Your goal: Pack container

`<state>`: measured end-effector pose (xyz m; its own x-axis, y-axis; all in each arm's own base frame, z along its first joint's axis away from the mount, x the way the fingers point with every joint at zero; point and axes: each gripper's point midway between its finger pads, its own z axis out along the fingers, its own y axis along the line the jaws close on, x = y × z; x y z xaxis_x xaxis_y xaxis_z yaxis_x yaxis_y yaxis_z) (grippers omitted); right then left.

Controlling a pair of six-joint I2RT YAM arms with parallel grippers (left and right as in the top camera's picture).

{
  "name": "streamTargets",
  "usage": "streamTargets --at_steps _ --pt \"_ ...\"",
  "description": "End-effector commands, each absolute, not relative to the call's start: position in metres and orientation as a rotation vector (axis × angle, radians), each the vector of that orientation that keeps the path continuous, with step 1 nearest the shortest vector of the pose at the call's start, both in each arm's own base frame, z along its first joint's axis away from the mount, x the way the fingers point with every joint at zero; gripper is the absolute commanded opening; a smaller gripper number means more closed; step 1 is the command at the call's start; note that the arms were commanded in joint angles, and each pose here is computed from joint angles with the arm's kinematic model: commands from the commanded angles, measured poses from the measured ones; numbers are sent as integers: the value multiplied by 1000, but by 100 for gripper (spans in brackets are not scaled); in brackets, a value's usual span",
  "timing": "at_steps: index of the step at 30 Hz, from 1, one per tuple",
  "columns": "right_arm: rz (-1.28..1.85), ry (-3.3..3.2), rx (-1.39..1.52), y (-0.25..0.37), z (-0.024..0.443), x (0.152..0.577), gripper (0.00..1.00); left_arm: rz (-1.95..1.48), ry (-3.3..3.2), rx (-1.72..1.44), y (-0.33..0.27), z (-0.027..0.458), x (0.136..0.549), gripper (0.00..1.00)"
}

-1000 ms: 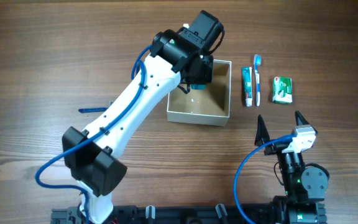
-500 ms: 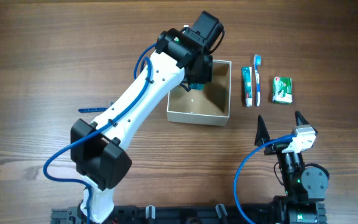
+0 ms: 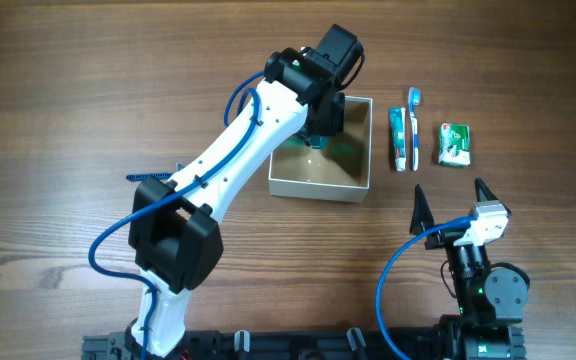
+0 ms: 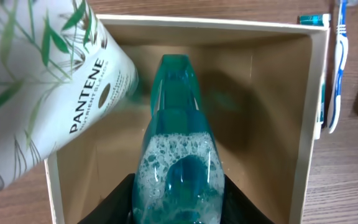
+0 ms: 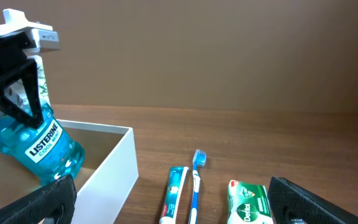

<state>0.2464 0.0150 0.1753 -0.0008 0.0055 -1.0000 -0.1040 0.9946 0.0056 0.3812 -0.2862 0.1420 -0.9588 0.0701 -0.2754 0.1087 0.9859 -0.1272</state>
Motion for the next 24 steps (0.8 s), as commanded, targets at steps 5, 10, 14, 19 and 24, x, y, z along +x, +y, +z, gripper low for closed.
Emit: streamTargets --at_steps 5,10,14,19,24 --pt "95 1560 -92 18 177 246 100 -213 2808 79 -282 151 399 40" --pt "95 1560 -92 18 177 246 100 -204 2817 77 -281 146 400 46" --pt "95 1560 -92 18 177 246 100 -212 2807 76 -283 147 402 50" --pt "95 1560 -92 18 177 246 100 -228 2790 74 -286 149 405 50" --pt "95 1560 -92 18 177 246 100 -236 2781 73 -287 150 407 50"
